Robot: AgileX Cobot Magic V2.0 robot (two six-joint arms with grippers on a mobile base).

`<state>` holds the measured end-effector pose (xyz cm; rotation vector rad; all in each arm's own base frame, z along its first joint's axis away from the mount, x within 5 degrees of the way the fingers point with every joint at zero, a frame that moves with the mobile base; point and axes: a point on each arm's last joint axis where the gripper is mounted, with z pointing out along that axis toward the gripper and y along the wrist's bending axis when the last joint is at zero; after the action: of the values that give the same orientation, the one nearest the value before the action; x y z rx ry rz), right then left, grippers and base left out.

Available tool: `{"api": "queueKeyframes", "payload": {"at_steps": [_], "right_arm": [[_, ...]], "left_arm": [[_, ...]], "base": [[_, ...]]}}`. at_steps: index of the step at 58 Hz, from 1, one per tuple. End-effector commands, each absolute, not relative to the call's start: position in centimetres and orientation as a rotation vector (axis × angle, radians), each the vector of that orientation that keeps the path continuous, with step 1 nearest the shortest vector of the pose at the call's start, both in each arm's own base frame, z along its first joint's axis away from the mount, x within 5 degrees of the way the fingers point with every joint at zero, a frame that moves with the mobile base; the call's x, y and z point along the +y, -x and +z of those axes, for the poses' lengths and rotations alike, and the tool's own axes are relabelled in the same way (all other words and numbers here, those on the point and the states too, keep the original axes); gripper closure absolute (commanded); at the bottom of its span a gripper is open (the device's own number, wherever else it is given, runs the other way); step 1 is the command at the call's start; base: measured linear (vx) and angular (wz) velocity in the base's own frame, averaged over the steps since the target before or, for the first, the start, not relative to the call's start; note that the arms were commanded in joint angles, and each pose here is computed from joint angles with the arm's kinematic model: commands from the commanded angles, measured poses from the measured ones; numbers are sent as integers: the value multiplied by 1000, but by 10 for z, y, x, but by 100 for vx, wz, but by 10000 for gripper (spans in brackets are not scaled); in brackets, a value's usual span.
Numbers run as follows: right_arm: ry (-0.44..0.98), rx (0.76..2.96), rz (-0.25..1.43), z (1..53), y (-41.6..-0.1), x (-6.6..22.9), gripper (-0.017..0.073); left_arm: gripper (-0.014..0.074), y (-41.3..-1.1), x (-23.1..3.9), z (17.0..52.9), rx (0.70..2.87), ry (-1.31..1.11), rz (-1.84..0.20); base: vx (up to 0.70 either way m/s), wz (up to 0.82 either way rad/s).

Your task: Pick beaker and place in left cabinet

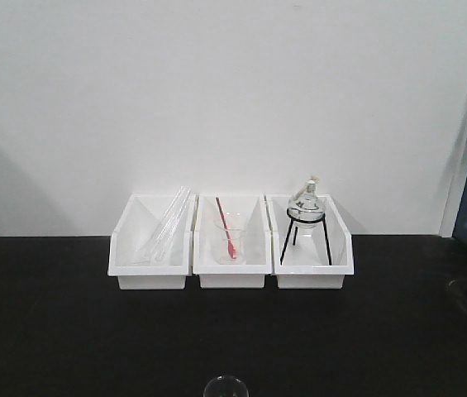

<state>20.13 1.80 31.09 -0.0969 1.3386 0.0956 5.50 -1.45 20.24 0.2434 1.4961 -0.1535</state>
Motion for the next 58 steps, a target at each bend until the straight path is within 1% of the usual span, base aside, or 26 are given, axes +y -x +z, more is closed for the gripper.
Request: {"api": "queueKeyframes", "payload": {"at_steps": [1,10,17,22,32,36,39,45,49,52,55,58], "right_arm": [[90,1228,104,325,-208,18,543],[89,1278,104,317,-215,18,468],[94,1290,102,315,-217,18,351],[100,1291,98,314,-217,19,242],[100,1284,99,315,-216,19,-38],[101,1272,99,316,-216,19,-109],[101,1257,100,317,-216,19,-144],[73,1259,172,317,-215,20,-162],[115,1268,212,316,-215,25,-153],[202,1295,220,312,-216,31,-141],[347,1323,221,305,-216,41,-125],[452,1359,241,295,-218,48,-110]], "left_arm": [[592,-54,-14,206,1412,-222,-168],[592,-54,-14,206,1412,-222,-168],[592,-54,-14,206,1412,-222,-168],[592,-54,-14,206,1412,-222,-168],[592,-54,-14,206,1412,-222,-168],[592,-54,-14,206,1412,-222,-168],[592,-54,-14,206,1412,-222,-168],[592,-54,-14,206,1412,-222,-168],[592,-54,-14,206,1412,-222,-168],[592,-54,-14,206,1412,-222,-168],[592,-54,-14,206,1412,-222,-168],[592,-54,-14,206,1412,-222,-168]], "base": [[0,0],[0,0],[0,0],[0,0],[0,0],[0,0],[0,0],[0,0],[0,0],[0,0],[0,0],[0,0]]}}
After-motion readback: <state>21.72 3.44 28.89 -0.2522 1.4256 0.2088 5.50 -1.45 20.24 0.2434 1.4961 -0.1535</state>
